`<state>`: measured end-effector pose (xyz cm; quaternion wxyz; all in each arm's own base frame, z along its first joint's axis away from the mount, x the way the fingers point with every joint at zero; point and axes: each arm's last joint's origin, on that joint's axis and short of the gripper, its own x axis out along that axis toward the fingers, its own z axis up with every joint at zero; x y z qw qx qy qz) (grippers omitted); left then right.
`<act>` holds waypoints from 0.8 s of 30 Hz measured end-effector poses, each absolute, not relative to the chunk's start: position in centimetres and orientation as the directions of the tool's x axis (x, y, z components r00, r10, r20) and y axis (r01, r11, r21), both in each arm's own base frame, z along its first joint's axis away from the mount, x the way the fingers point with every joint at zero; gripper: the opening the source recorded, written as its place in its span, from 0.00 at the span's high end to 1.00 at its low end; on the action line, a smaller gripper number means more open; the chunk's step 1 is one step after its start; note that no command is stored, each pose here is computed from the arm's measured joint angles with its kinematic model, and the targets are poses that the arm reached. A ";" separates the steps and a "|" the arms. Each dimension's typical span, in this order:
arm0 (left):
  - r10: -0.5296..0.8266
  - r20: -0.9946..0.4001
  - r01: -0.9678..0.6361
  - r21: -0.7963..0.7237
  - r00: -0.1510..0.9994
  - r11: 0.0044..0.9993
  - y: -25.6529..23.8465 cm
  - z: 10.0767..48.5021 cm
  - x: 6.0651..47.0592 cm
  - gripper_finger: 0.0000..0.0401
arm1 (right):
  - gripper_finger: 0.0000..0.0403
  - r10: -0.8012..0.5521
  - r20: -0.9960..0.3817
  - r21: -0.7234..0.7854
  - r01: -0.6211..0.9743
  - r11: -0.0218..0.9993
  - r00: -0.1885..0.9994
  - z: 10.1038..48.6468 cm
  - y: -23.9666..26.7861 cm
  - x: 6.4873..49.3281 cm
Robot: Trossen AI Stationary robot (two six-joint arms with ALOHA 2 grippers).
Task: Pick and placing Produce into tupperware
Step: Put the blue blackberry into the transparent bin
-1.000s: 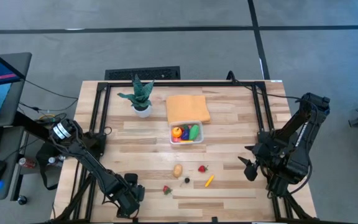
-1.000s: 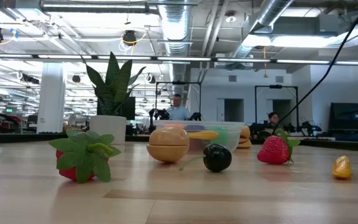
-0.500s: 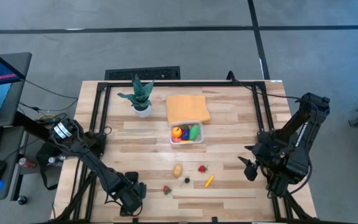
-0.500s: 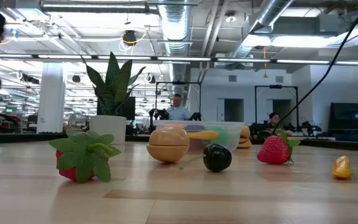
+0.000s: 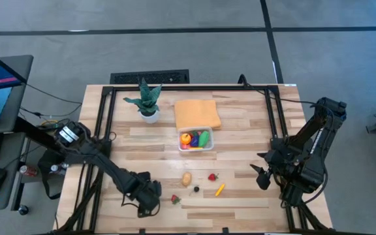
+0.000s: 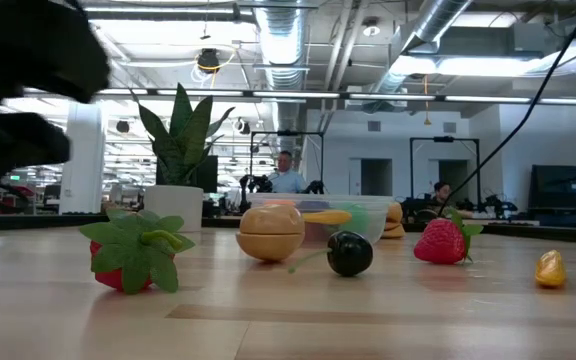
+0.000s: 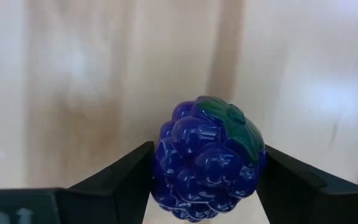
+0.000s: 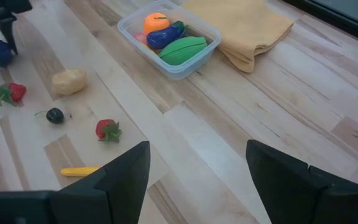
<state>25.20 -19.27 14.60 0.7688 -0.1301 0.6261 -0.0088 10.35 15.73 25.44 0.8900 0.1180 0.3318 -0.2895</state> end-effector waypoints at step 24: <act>0.189 -0.925 -0.172 0.138 0.328 0.975 -7.6 21.1 33.1 0.41 | 0.35 -0.457 -0.656 -0.005 0.602 0.799 0.601 25.0 16.0 10.7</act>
